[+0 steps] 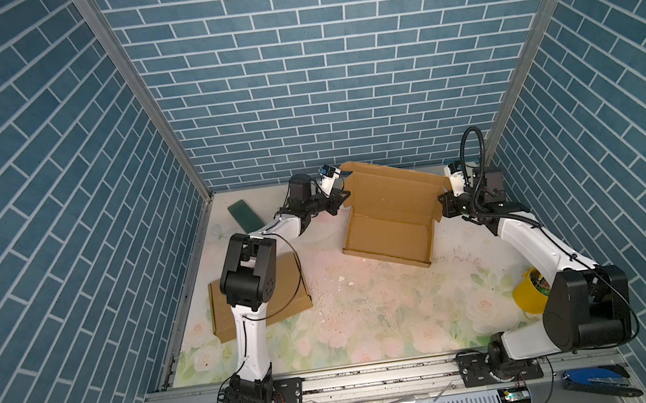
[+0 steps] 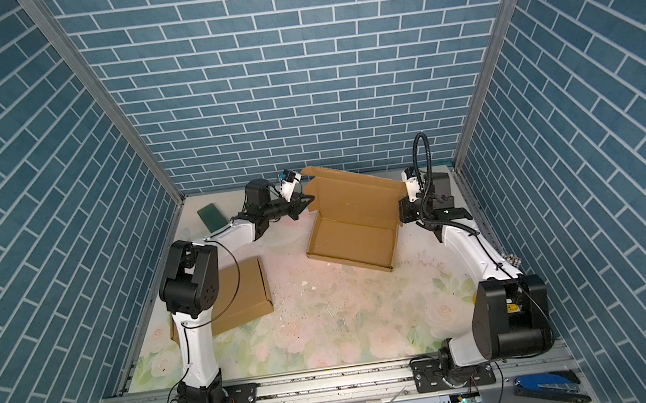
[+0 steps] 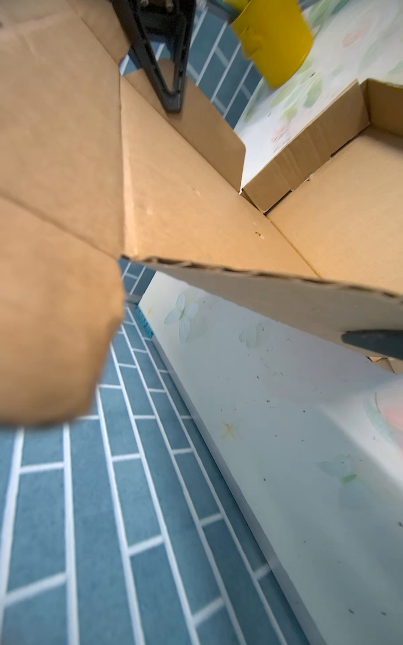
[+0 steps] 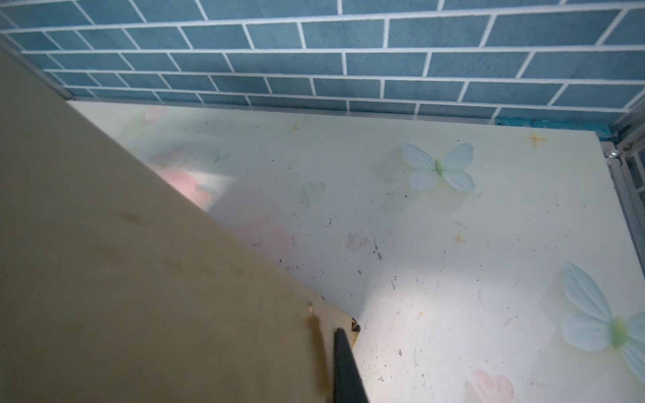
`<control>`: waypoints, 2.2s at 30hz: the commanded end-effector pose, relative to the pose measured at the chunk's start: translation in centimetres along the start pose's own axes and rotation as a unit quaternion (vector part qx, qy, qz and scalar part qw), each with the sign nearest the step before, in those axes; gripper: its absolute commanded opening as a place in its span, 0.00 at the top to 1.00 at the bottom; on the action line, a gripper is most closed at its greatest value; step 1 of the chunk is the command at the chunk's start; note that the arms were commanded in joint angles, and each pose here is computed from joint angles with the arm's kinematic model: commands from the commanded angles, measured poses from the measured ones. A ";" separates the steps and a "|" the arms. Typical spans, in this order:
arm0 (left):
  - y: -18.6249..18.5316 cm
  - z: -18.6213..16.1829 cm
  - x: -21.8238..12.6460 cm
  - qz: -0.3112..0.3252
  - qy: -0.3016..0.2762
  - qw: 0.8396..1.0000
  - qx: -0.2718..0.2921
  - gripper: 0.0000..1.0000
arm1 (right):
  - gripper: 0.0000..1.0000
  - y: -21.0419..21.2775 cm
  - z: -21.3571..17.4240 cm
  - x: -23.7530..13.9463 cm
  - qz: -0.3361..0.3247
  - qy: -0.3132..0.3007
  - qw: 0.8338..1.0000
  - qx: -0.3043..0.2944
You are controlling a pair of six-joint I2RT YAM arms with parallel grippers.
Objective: Fold the paper box
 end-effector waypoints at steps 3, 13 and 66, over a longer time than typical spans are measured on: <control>-1.8 0.2 -0.5 0.085 -0.074 0.994 0.001 0.99 | 1.00 2.2 2.1 0.9 0.004 -0.114 0.993 0.041; -3.6 -4.6 -1.2 0.107 -0.082 0.991 -0.022 0.98 | 1.00 2.1 -2.2 3.0 0.002 -0.123 0.990 0.064; -14.6 -14.0 0.0 0.112 0.083 0.990 -0.001 0.98 | 1.00 2.9 -11.8 1.9 -0.025 -0.071 0.997 0.018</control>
Point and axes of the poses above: each gripper's point midway between its finger pads, its own x axis out along the fingers, its own y axis along the line the jaws close on, z = x × y, the point moved 8 cm from there along -x, back along the fingers, and after that the axes turned 4 degrees about x, right-handed, at the moved point
